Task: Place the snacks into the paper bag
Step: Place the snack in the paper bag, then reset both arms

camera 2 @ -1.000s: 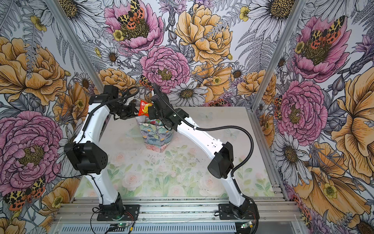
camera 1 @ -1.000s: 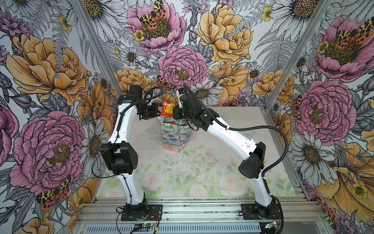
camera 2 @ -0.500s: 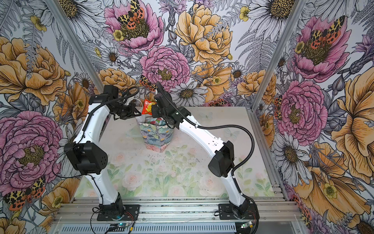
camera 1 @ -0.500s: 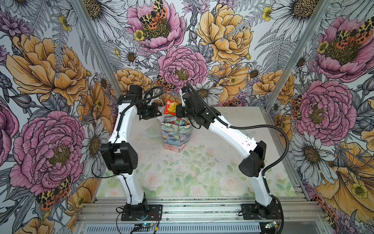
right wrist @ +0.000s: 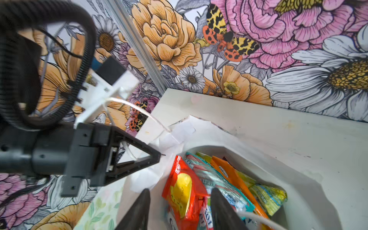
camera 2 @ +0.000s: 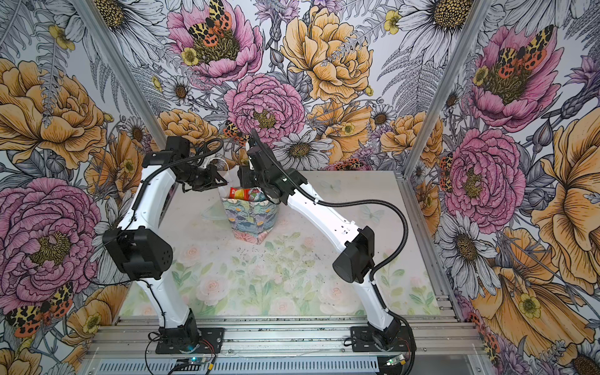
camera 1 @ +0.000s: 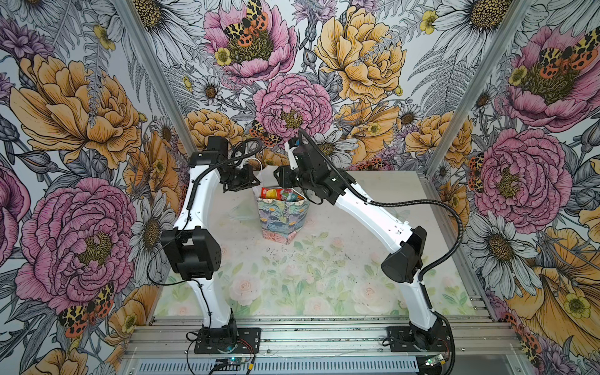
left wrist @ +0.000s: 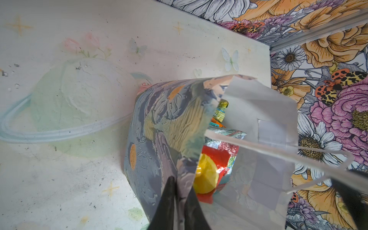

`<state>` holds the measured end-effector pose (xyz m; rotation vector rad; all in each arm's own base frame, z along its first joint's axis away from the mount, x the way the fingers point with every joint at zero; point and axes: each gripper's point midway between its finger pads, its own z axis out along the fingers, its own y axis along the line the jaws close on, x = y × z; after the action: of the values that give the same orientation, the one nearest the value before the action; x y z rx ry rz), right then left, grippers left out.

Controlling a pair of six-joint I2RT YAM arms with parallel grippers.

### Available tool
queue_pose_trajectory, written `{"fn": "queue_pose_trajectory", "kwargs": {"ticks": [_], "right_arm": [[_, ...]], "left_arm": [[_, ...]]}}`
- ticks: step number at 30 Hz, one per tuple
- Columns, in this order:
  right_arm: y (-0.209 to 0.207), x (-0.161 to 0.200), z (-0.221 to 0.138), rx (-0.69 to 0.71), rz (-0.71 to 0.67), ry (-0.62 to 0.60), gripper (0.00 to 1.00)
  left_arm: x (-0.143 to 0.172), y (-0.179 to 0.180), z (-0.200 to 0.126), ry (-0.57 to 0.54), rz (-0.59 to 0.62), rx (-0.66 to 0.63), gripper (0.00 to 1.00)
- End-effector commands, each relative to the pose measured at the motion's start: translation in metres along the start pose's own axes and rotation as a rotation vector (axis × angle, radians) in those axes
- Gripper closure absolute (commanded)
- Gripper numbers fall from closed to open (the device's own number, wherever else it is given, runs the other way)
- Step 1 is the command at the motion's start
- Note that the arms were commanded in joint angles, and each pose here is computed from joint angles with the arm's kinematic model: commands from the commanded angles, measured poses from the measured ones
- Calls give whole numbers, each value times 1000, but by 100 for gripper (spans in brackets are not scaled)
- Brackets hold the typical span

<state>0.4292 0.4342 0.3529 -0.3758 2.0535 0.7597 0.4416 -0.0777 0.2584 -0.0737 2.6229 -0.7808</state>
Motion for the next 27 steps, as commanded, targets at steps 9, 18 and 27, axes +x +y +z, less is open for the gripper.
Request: {"fn": "queue_pose_trajectory", "kwargs": {"ticks": [9,18,27], "right_arm": [[46,-72,-103,-143,-88,-186,17],[28,-82,-134,-87,-159,-231,4],[-37,-70,-170,117,-179,-260,0]], "left_arm": [[-1,-28,-30,-70,77,51,53],[0,-37,-54,-133,113,36,14],[2,-48,-110,-324,118,38,1]]}}
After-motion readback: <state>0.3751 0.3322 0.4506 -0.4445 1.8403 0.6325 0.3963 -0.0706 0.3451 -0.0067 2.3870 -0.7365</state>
